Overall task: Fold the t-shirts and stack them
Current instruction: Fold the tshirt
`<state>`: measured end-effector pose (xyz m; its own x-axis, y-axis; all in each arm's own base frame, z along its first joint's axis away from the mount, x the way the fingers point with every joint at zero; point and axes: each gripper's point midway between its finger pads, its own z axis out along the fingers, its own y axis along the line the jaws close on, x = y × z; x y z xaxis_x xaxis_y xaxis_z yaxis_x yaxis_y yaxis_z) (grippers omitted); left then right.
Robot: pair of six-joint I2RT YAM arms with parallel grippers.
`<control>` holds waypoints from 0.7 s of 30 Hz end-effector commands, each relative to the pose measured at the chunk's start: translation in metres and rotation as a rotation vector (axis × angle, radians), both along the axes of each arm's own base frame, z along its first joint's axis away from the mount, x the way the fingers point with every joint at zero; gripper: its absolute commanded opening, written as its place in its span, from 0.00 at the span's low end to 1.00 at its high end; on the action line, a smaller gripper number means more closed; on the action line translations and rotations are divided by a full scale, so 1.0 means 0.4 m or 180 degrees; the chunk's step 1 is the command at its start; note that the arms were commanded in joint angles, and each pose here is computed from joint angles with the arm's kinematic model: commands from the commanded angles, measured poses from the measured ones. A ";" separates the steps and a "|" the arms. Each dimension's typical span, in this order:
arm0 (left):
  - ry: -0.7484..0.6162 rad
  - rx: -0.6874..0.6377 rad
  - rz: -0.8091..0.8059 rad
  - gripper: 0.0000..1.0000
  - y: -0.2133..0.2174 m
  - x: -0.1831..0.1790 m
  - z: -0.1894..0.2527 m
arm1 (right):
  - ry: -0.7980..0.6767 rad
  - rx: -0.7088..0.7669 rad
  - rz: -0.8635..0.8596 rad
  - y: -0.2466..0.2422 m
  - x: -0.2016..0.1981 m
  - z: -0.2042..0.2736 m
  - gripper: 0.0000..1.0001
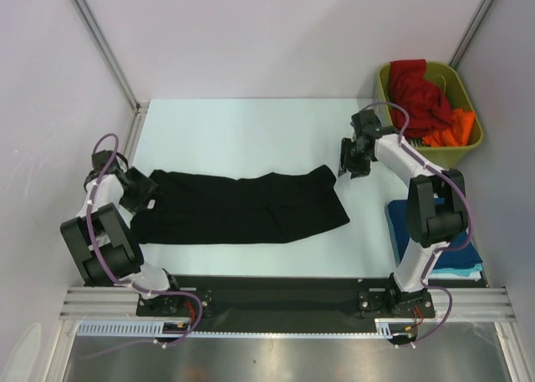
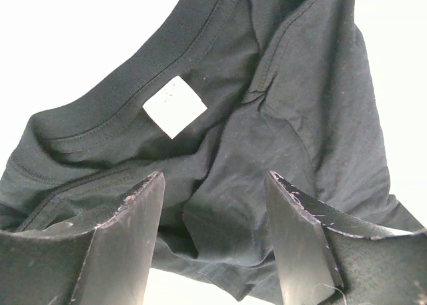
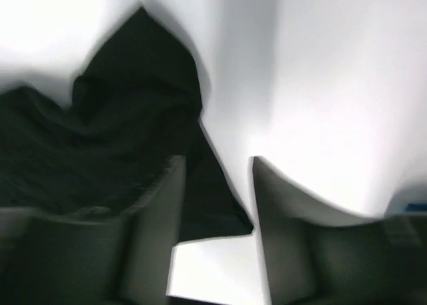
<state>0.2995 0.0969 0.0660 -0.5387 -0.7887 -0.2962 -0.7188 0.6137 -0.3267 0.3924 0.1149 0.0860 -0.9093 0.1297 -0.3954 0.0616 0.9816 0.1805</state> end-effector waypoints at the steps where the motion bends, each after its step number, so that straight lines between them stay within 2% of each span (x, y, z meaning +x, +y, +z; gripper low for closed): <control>1: -0.0197 0.0040 -0.0035 0.67 0.020 0.041 0.028 | 0.0206 0.0325 0.0264 0.038 -0.087 -0.001 0.45; 2: -0.0171 0.0024 -0.0026 0.67 0.021 0.041 0.021 | 0.0299 0.0289 0.0286 0.039 -0.103 -0.016 0.41; 3: -0.0160 0.0015 -0.0037 0.66 0.020 0.042 0.017 | 0.0395 0.0173 0.0341 0.036 -0.130 -0.044 0.43; 5: -0.0142 -0.0002 -0.0045 0.67 0.021 0.046 0.011 | 0.0377 0.0173 0.0336 0.031 -0.144 -0.057 0.54; 6: -0.0121 -0.0011 -0.0049 0.67 0.020 0.045 0.006 | 0.0340 0.0236 0.0337 0.033 -0.143 -0.058 0.55; 13: -0.0009 0.0003 -0.0068 0.67 0.037 0.053 -0.020 | 0.0596 0.0349 0.0489 0.048 -0.193 -0.121 0.53; 18: 0.0015 -0.0004 -0.0082 0.67 0.046 0.064 -0.029 | 0.0790 0.0338 0.0574 0.059 -0.213 -0.168 0.39; 19: 0.0009 -0.0002 -0.0088 0.66 0.049 0.068 -0.026 | 0.0829 0.0330 0.0530 0.057 -0.218 -0.177 0.31; 21: 0.0014 0.0011 -0.0083 0.66 0.055 0.070 -0.026 | 0.0896 0.0260 0.0460 0.045 -0.230 -0.198 0.29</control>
